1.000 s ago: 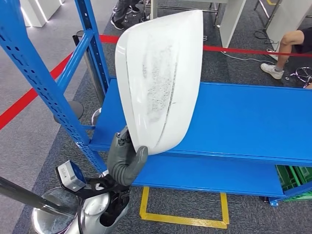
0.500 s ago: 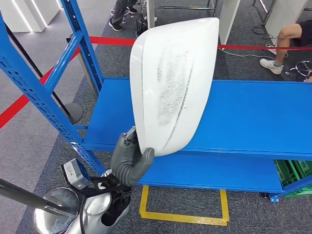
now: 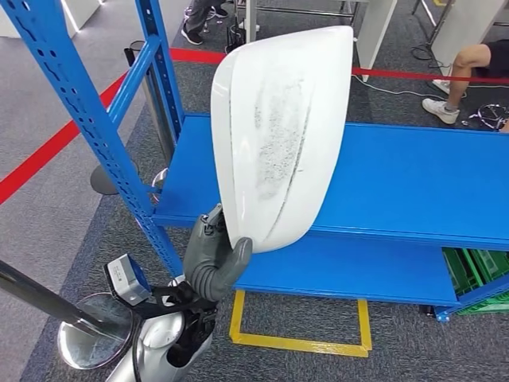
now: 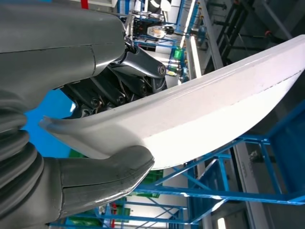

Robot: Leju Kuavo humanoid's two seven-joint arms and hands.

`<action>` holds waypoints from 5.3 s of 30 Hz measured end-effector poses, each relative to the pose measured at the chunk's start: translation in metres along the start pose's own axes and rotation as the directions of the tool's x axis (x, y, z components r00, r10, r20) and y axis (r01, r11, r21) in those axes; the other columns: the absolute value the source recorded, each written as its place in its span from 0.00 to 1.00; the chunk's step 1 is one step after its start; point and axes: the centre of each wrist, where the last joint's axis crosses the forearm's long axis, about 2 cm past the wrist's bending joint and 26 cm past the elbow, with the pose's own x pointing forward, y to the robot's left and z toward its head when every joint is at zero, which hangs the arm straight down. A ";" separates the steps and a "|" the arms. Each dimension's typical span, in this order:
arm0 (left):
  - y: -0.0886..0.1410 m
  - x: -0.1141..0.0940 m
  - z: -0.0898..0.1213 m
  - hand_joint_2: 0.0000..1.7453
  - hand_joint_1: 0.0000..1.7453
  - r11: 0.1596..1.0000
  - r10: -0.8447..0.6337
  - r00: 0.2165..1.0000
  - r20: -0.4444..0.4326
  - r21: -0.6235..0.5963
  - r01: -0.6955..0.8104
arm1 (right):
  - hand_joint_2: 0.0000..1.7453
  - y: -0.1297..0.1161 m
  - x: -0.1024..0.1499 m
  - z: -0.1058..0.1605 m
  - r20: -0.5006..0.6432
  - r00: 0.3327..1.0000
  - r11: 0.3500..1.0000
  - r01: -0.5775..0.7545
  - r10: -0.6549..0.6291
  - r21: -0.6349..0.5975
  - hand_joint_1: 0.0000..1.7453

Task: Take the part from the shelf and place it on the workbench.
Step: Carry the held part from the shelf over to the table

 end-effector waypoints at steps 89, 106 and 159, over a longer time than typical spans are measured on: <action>0.002 -0.001 0.005 1.00 1.00 0.999 0.002 1.000 0.008 0.042 -0.003 | 1.00 0.002 -0.001 0.000 0.217 0.973 0.996 -0.079 0.084 -0.034 0.00; 0.009 -0.001 0.012 1.00 1.00 0.978 -0.111 0.993 -0.044 0.171 0.117 | 1.00 0.002 -0.001 0.000 0.230 0.973 1.000 0.027 -0.026 -0.002 0.00; 0.006 0.024 0.005 1.00 1.00 0.979 -0.197 0.972 0.126 0.080 0.188 | 1.00 0.003 0.003 0.003 0.361 0.931 0.999 -0.037 0.047 -0.036 0.00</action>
